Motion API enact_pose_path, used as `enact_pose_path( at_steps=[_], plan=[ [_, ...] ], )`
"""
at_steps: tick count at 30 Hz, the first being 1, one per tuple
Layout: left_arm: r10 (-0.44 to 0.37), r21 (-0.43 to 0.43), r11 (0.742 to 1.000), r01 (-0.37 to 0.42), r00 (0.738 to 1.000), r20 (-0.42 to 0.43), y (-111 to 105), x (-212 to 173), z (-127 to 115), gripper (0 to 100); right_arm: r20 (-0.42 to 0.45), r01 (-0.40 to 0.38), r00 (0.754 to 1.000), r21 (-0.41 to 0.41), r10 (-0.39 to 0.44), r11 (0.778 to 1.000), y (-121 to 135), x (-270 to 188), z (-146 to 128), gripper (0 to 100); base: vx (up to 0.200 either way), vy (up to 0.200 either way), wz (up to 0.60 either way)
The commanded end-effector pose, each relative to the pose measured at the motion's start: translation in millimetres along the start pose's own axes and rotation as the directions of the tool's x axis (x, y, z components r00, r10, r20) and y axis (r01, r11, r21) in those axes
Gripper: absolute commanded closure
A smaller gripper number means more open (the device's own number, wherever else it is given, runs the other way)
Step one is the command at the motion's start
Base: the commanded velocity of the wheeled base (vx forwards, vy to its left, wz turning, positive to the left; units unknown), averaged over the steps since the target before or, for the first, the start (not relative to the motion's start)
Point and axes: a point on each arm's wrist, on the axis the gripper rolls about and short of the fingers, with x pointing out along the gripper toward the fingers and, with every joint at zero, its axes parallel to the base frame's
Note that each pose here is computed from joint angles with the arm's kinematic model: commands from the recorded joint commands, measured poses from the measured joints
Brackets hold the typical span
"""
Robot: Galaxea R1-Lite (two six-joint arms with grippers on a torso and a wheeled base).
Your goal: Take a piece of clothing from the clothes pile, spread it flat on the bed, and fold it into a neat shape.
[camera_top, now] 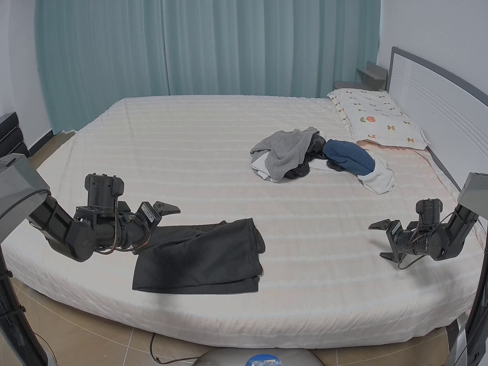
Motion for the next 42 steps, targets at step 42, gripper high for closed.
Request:
enact_pose_path(
  at_steps=[42],
  plan=[
    [0.037, -0.092, 0.995, -0.035, 0.999, 0.012, 51, 28, 4, 0, -0.164, -0.087, 0.986, -0.323, 0.035, 0.942, 55, 32, -108, 0, 0.0, 0.19, 0.0]
  ],
)
